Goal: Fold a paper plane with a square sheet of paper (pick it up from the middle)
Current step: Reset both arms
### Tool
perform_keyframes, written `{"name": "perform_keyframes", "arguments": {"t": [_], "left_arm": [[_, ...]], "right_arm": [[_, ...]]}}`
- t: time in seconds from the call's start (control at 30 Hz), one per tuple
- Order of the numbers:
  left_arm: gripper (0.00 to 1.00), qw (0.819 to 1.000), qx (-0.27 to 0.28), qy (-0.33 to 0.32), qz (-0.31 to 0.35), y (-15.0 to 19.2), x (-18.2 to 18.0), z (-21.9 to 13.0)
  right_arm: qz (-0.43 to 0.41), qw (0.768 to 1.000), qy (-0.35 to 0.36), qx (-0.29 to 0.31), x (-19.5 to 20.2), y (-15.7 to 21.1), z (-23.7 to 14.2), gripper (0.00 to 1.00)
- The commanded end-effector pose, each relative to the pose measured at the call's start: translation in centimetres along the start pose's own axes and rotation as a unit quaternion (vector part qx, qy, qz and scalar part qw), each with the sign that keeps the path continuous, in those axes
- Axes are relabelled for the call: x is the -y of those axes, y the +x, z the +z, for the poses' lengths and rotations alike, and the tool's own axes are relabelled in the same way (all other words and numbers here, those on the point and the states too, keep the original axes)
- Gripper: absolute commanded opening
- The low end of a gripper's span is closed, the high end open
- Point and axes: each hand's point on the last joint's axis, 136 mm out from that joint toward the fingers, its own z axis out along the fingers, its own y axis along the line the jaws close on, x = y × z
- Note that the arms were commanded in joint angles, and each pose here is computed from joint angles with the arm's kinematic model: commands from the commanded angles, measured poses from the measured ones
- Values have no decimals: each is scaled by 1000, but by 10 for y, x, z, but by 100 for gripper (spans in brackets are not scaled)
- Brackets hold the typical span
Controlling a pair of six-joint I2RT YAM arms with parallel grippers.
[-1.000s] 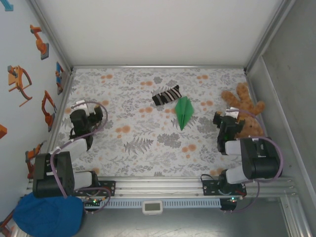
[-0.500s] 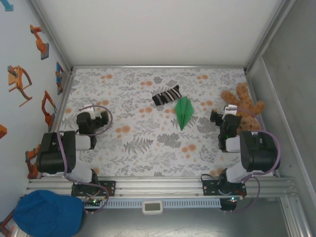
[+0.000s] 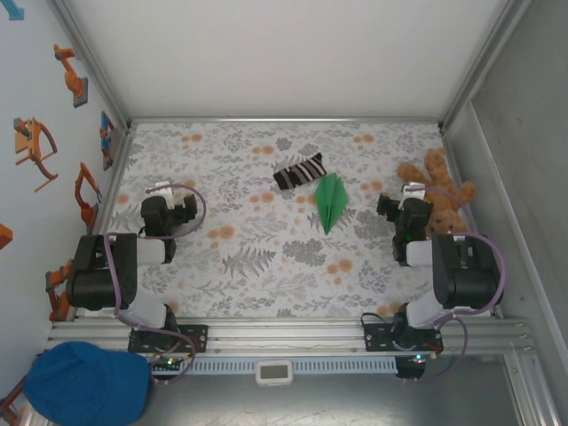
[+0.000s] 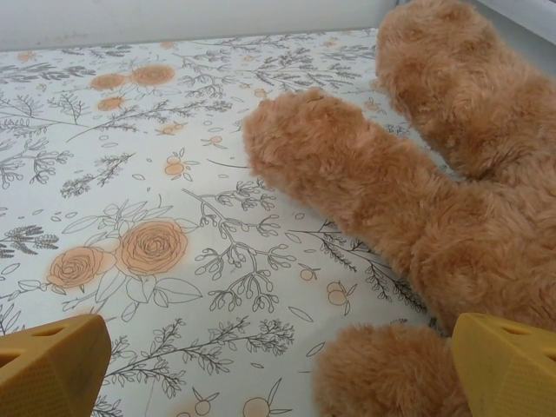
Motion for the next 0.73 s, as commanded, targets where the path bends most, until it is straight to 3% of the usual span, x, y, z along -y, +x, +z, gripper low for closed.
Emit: {"name": "perform_keyframes", "arguments": {"t": [0.0, 0.7], "left_arm": [[96, 1000, 11, -4, 10, -9, 0, 0], [96, 1000, 6, 7, 4, -8, 0, 2]], "right_arm": [[3, 1000, 3, 9, 2, -7, 1, 99], [3, 1000, 3, 9, 2, -7, 1, 99]]}}
